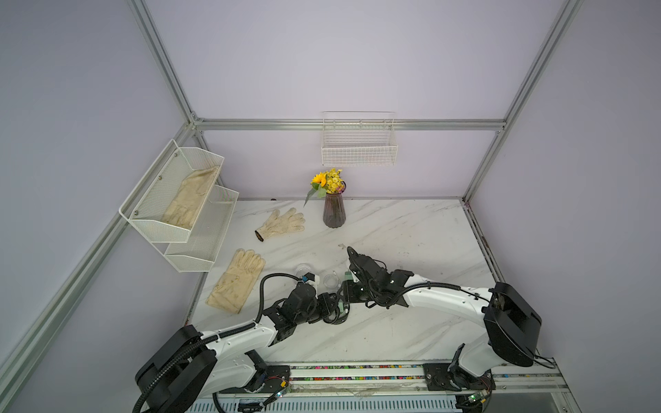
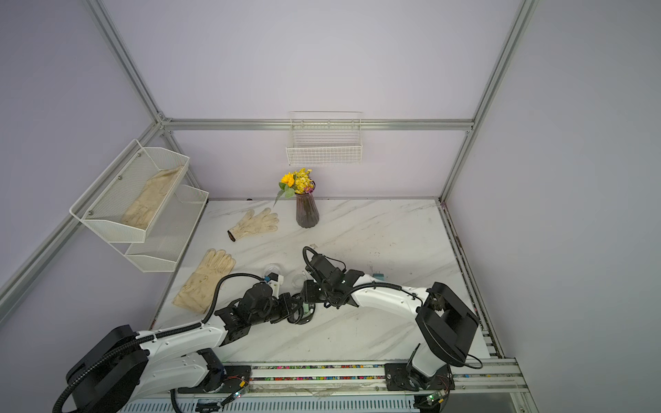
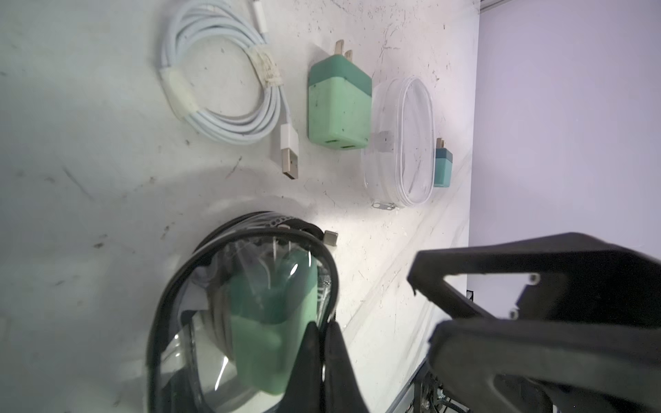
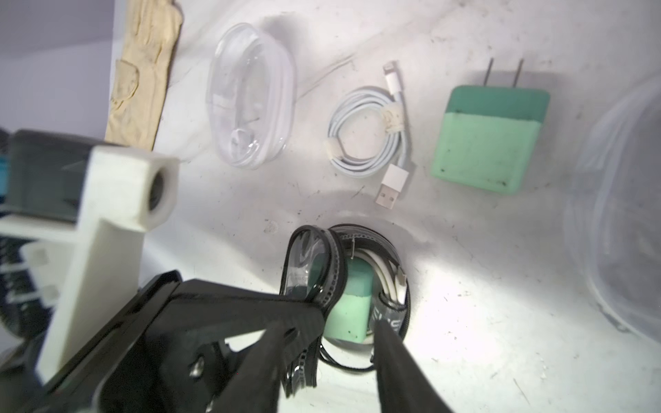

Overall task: Pack away charging kits
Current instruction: Place the plug in the storage bag, then close the storage bag at the center of the board.

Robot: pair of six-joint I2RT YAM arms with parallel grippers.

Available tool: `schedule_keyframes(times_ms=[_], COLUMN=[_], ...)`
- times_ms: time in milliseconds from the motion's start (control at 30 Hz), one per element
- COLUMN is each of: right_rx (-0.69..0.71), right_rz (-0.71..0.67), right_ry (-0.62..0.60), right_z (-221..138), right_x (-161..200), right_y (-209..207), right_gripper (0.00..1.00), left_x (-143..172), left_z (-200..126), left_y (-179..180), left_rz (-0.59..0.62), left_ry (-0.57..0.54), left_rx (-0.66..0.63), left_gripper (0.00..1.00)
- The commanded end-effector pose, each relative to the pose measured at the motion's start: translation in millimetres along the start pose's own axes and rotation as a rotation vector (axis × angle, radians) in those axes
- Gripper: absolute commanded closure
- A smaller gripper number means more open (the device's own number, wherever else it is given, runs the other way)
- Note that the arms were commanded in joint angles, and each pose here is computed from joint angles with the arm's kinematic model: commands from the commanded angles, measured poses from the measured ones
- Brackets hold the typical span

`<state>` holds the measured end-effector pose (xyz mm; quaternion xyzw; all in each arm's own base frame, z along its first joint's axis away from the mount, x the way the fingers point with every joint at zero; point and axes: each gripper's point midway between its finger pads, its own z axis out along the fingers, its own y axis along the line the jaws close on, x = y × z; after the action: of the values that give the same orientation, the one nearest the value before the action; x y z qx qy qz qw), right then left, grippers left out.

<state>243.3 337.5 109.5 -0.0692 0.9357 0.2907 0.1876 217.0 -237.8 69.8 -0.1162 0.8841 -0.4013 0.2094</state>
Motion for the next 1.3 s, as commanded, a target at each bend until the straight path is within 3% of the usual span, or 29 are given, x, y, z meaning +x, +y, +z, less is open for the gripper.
schedule_keyframes(times_ms=[0, 67, 467, 900, 1267], right_rx=[0.004, 0.000, 0.034, 0.018, -0.056], right_rz=[-0.003, -0.005, 0.019, 0.006, -0.018], right_ry=[0.003, 0.022, 0.071, 0.103, 0.062], right_z=[7, 14, 28, 46, 34], right_x=[0, 4, 23, 32, 21], right_y=[-9, -11, -34, -40, -20], right_gripper=[0.72, 0.80, 0.98, 1.00, 0.98], left_x=[-8, -9, -11, -12, -9], left_z=[0, 1, 2, 4, 16], left_y=[-26, -28, -32, -46, -48], left_rz=[0.043, 0.044, 0.046, 0.072, 0.087], left_ry=[0.010, 0.014, 0.008, 0.021, 0.070], left_rx=[0.036, 0.034, 0.044, 0.088, 0.059], left_gripper=[0.98, 0.98, 0.98, 0.98, 0.96])
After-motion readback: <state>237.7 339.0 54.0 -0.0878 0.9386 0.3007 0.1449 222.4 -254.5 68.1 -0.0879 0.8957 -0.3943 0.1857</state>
